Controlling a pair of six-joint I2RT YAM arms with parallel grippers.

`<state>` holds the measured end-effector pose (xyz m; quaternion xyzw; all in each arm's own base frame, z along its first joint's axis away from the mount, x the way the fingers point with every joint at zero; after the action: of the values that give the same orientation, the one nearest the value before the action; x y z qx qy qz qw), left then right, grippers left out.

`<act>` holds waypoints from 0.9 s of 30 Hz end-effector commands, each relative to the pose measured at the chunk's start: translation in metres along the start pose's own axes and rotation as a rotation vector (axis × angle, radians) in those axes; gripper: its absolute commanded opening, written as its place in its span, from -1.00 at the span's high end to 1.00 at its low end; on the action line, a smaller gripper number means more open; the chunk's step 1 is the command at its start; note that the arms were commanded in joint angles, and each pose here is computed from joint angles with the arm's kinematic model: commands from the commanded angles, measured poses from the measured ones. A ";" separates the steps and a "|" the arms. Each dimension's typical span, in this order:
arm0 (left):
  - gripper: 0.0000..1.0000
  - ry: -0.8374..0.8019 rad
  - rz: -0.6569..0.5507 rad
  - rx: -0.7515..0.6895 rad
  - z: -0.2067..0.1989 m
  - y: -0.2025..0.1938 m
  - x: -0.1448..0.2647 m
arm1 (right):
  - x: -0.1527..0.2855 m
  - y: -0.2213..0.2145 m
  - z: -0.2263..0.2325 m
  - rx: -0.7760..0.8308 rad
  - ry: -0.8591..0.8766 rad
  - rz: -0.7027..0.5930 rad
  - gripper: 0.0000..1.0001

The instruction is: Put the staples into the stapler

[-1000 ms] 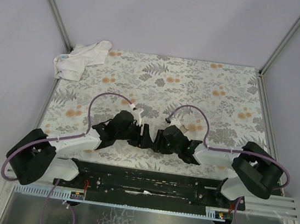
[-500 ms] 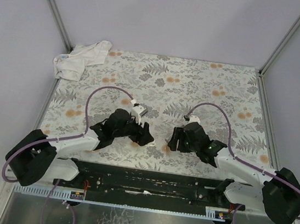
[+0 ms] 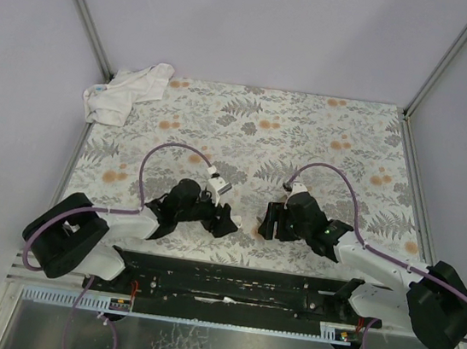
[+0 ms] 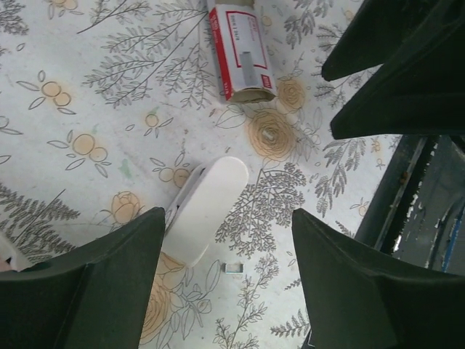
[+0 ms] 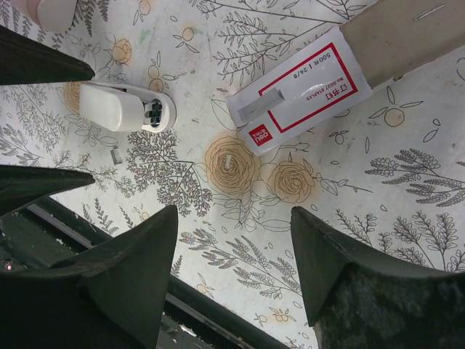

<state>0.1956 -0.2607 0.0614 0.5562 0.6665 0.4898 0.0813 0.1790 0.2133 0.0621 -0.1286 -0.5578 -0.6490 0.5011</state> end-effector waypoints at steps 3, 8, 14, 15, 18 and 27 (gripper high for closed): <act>-0.37 -0.066 -0.006 -0.032 -0.015 -0.004 0.000 | 0.002 0.008 0.005 0.007 0.030 -0.035 -0.41; -0.33 -0.020 0.005 -0.046 -0.014 -0.012 0.000 | 0.004 0.011 0.007 0.005 0.033 -0.044 -0.41; -0.32 0.116 -0.002 -0.082 0.001 -0.017 -0.002 | 0.007 0.014 0.008 0.000 0.037 -0.060 -0.42; -0.32 0.136 -0.005 -0.091 0.002 -0.017 -0.002 | 0.007 0.015 0.008 -0.001 0.037 -0.062 -0.42; -0.31 0.189 0.000 -0.116 0.007 -0.020 -0.003 | 0.007 0.014 0.008 -0.004 0.036 -0.067 -0.42; -0.29 0.304 0.043 -0.153 0.015 -0.030 -0.010 | 0.011 0.016 0.006 -0.012 0.032 -0.088 -0.46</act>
<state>0.1875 -0.2691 0.0442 0.4938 0.6391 0.5874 0.0524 0.1803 0.2143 0.0727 -0.1113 -0.5553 -0.6604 0.4931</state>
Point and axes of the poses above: each gripper's point midway between its finger pads, its own x axis back along the fingers, its own z axis along the line the jaws close on, y = z × x, the point moved 2 cm from there along x, back along the fingers, and after that the axes turned 8 degrees about x, right-handed, at the moved point
